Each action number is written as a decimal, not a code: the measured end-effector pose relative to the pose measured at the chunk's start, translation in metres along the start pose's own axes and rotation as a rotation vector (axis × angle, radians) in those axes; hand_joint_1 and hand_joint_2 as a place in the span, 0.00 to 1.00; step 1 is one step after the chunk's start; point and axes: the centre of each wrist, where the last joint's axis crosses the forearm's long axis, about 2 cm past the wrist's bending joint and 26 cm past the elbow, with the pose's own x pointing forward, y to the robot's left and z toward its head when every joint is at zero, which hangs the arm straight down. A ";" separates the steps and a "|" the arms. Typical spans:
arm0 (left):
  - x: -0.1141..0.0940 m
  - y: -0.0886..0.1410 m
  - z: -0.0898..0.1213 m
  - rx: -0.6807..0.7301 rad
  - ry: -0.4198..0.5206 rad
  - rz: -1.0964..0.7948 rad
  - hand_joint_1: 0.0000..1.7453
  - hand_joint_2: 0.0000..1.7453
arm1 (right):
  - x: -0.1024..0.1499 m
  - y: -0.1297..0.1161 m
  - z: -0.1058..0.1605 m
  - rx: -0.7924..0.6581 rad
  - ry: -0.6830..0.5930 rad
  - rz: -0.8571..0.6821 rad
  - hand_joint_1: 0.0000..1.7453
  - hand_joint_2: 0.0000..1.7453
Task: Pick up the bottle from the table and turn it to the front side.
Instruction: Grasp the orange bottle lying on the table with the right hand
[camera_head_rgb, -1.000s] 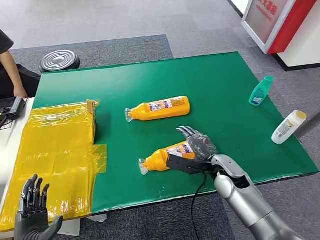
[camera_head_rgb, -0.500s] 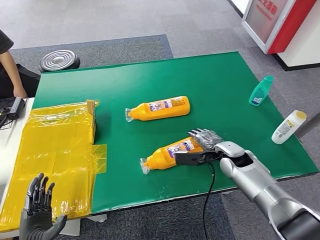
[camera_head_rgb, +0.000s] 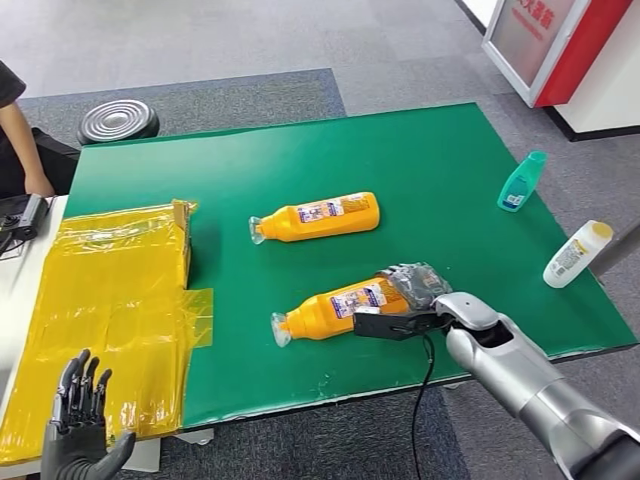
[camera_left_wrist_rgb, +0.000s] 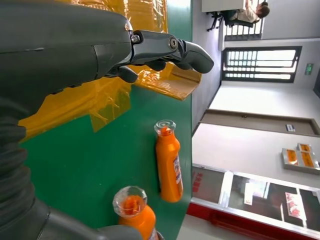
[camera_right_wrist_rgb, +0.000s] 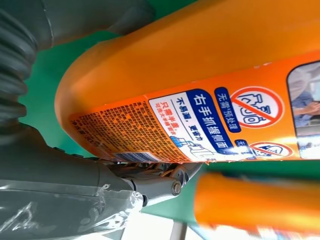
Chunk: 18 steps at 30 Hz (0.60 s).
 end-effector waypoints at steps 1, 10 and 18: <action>0.000 -0.001 0.001 0.000 0.002 0.003 0.00 1.00 | 0.004 0.004 0.003 -0.029 -0.012 -0.015 1.00 1.00; -0.002 -0.011 0.000 -0.017 0.005 0.035 0.00 1.00 | 0.060 0.033 0.020 -0.235 -0.181 -0.257 1.00 1.00; -0.003 -0.016 -0.010 -0.061 -0.014 0.077 0.00 1.00 | 0.109 0.055 0.022 -0.268 -0.319 -0.452 1.00 1.00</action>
